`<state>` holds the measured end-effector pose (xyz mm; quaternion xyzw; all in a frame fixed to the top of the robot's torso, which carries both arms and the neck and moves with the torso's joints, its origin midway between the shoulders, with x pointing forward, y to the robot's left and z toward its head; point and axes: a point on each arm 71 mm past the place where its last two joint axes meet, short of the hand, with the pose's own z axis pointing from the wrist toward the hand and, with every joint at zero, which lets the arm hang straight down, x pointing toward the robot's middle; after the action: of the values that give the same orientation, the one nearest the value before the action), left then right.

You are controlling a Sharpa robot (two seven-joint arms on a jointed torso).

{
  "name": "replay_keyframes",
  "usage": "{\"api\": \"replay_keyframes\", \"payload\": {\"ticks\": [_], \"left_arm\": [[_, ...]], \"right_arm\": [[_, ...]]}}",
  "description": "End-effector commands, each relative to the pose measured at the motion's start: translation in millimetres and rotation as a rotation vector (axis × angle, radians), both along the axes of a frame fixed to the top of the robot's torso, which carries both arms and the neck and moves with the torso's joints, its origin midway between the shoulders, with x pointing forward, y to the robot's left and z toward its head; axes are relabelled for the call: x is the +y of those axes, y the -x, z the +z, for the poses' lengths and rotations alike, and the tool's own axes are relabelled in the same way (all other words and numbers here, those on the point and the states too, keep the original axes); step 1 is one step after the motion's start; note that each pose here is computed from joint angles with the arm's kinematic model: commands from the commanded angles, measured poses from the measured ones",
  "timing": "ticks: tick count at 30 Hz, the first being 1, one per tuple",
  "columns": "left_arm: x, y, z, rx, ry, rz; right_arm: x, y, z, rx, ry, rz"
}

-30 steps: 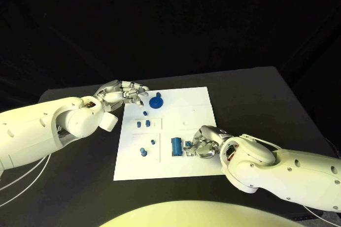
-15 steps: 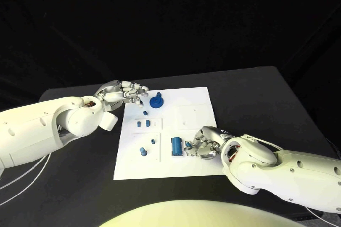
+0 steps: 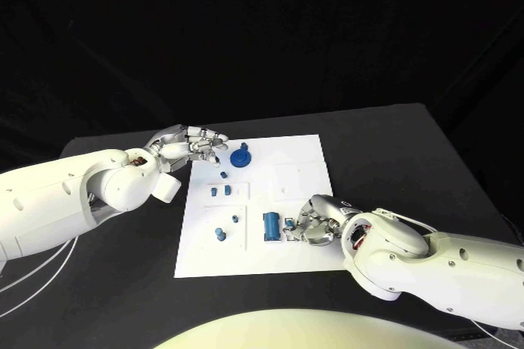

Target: Assemble the parts on the task board

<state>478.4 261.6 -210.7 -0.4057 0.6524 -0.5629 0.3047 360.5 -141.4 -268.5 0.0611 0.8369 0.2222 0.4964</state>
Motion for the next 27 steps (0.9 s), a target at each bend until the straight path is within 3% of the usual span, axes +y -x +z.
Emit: {"api": "replay_keyframes", "payload": {"ticks": [1,27], "left_arm": [[-2.2,0.5,0.3,-0.001,0.006,-0.019],[-3.5,0.5,-0.1,0.002,0.005,-0.026]], "right_arm": [[1.2,0.6,1.0,-0.009,-0.006,0.011],[3.9,-1.1,1.7,-0.007,-0.044,0.011]]}}
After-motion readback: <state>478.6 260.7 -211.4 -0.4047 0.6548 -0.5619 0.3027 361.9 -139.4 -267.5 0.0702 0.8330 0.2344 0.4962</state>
